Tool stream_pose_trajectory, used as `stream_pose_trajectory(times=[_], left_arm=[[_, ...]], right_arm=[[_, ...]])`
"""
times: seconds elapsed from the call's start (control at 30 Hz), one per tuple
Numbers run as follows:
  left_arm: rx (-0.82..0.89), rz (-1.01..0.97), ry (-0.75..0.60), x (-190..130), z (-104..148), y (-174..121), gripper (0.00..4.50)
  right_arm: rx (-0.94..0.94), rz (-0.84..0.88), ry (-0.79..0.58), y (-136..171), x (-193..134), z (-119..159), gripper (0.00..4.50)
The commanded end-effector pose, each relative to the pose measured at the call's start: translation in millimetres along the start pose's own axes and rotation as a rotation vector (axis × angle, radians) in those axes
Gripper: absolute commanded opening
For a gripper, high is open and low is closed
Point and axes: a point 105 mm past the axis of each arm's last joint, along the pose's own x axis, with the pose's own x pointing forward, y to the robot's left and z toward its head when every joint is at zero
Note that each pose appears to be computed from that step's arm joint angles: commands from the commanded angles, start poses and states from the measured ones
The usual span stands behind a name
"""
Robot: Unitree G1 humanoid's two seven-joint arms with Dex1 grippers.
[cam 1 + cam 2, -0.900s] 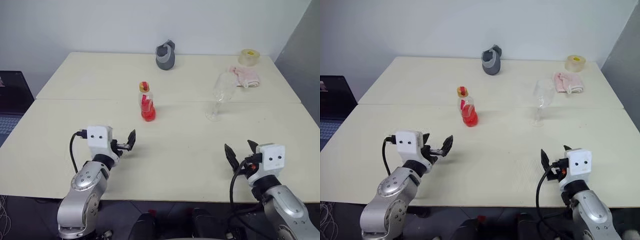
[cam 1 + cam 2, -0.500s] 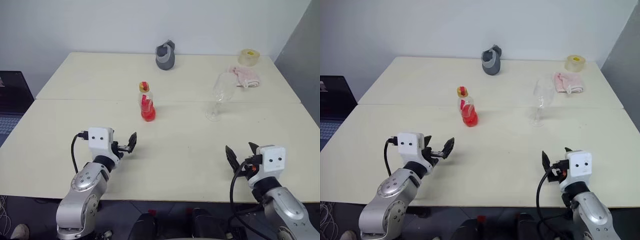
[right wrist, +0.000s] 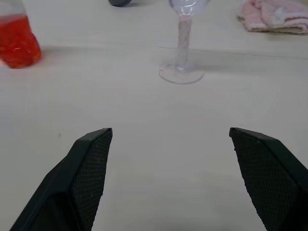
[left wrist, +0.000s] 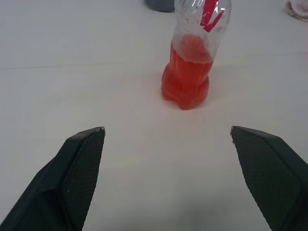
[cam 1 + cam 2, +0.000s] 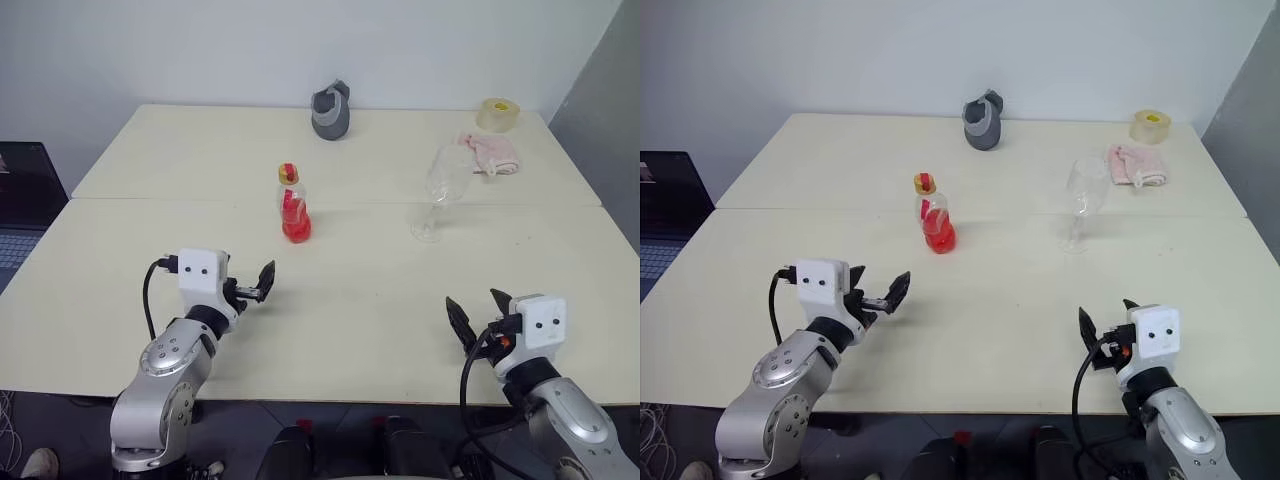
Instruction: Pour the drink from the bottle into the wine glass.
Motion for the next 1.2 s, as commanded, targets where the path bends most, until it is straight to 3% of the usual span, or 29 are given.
stream_pose_trajectory(times=[0.03,0.17,0.33,0.53,1.2], left_arm=[[0.063,-0.071,-0.063,14.3,15.6,-4.3,4.48],[0.081,-0.112,-0.071,27.3,18.7,-2.9,4.48],[0.125,-0.135,-0.082,44.0,20.2,-3.6,4.48],[0.112,-0.118,-0.113,64.8,25.8,-4.6,4.48],[0.138,-0.163,-0.187,112.0,38.6,-11.2,4.48]], right_arm=[[0.032,0.250,-0.085,22.7,-0.2,22.4,4.18],[0.034,0.486,-0.096,39.1,-4.0,33.0,4.18],[-0.039,0.614,-0.081,42.6,2.5,34.6,4.18],[-0.041,0.605,-0.120,42.4,18.0,42.2,4.18],[-0.034,0.594,-0.114,48.8,10.5,45.0,4.18]])
